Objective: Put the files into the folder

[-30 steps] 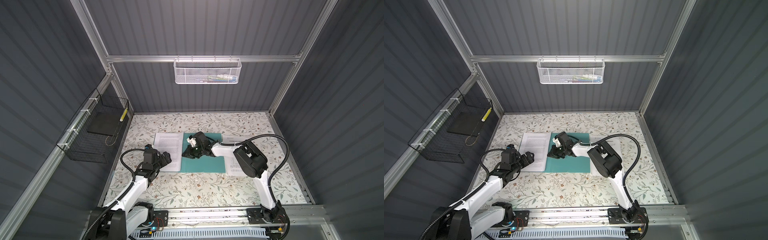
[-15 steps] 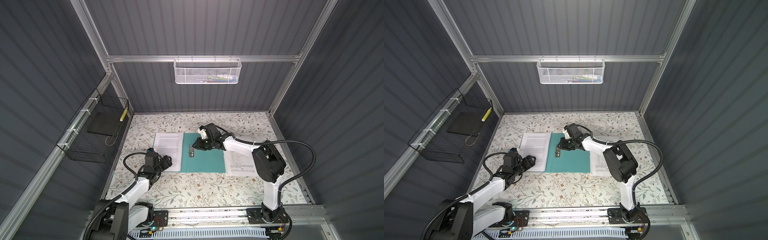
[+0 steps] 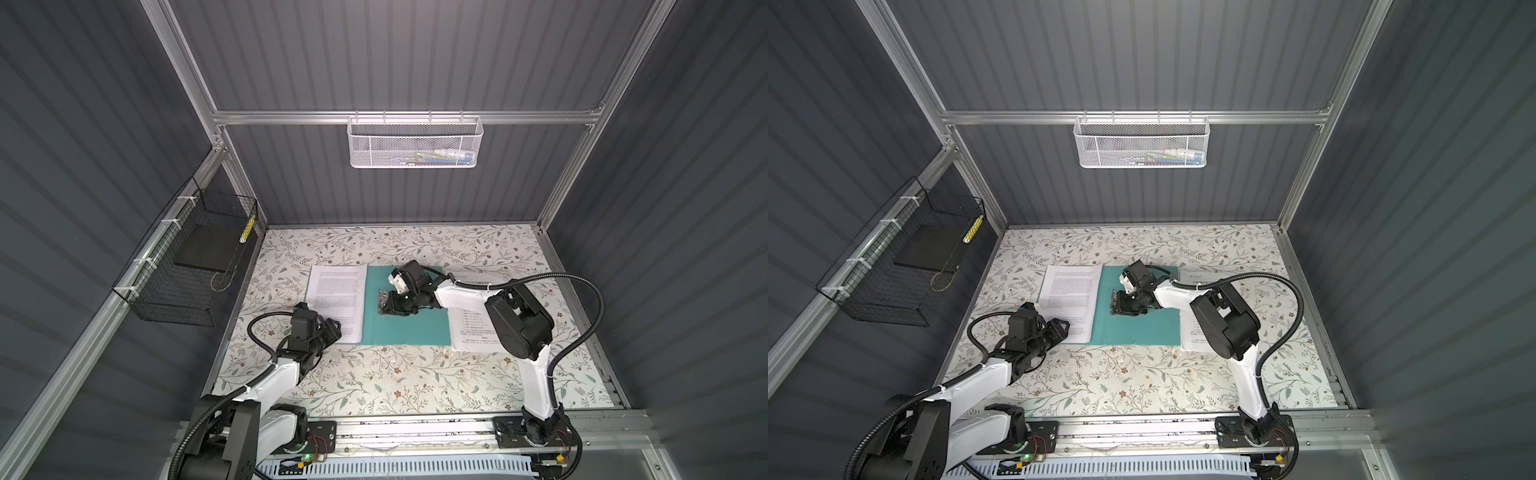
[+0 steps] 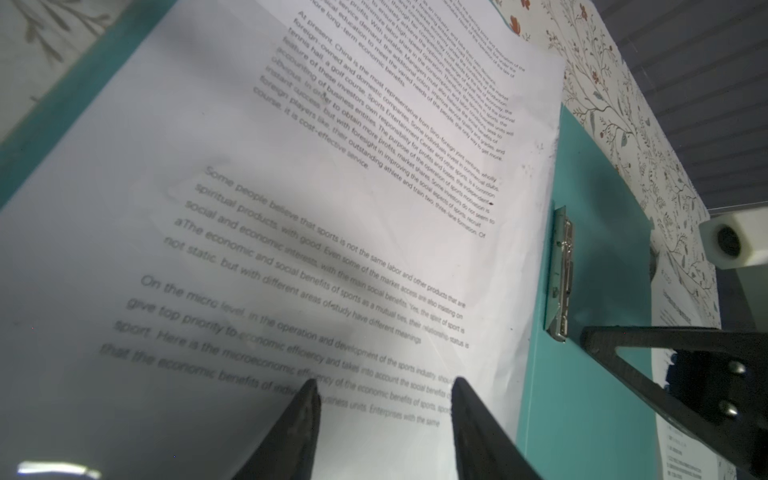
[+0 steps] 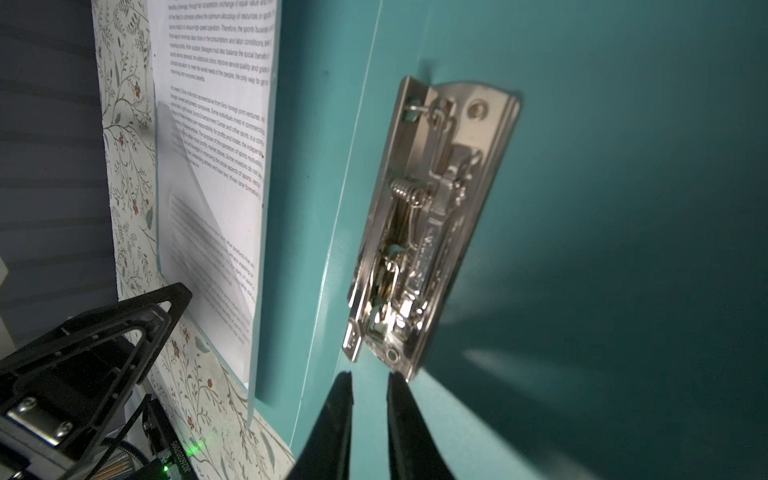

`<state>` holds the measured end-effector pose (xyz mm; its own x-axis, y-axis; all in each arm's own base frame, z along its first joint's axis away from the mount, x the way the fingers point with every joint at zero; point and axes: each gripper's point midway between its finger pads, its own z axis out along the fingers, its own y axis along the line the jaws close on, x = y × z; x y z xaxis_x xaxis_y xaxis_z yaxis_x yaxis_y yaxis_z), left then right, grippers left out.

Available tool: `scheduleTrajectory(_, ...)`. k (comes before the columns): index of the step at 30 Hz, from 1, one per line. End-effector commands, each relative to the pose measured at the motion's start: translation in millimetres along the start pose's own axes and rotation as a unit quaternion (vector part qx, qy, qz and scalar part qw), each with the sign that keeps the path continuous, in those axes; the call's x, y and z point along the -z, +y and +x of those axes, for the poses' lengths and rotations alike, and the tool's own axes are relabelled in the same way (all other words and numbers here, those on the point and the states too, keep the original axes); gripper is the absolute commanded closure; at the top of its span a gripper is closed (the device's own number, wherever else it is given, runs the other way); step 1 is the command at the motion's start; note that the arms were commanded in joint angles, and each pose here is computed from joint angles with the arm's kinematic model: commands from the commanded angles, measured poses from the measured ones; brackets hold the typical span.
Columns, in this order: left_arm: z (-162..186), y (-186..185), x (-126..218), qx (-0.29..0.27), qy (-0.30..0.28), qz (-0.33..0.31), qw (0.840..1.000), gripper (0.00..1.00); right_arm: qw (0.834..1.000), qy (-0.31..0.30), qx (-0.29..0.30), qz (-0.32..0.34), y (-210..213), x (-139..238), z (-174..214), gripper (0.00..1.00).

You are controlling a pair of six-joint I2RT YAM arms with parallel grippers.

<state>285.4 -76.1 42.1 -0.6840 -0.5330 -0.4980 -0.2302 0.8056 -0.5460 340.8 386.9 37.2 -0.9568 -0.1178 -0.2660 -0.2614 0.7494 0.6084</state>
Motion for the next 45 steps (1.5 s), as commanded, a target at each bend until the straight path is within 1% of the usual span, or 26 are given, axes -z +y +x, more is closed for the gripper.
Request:
scheduleTrajectory(1, -0.2, 1.4, 0.1, 0.008, -0.006, 0.005, 1.000, 0.52, 1.000, 0.018, -0.004, -0.001, -2.6, -7.5, 9.4, 0.81)
scheduleTrajectory(5, 2.9, 4.7, -1.4, 0.013, -0.003, 0.001, 1.000, 0.56, 1.000, 0.021, -0.004, -0.002, -3.4, -11.5, 10.5, 0.81)
scheduleTrajectory(13, 9.3, 14.5, -1.6, 0.024, -0.002, -0.012, 1.000, 0.57, 1.000, 0.022, -0.005, -0.009, -0.2, -15.3, 7.7, 0.82)
scheduleTrajectory(17, 9.3, 15.0, -0.2, 0.023, -0.004, -0.013, 1.000, 0.57, 1.000, 0.017, -0.005, -0.012, 2.7, -14.2, 4.4, 0.84)
scheduleTrajectory(29, 10.0, 15.8, 0.8, 0.022, -0.005, -0.013, 1.000, 0.58, 0.999, 0.014, -0.010, -0.032, 10.8, -17.7, -1.0, 0.84)
scheduleTrajectory(41, 9.6, 16.0, 1.1, 0.022, -0.007, -0.013, 1.000, 0.58, 0.999, 0.026, -0.018, -0.017, 2.4, -26.4, 1.4, 0.84)
scheduleTrajectory(45, 9.4, 15.9, 1.3, 0.022, -0.007, -0.013, 1.000, 0.59, 0.999, 0.028, -0.020, -0.008, -1.3, -27.9, 2.3, 0.88)
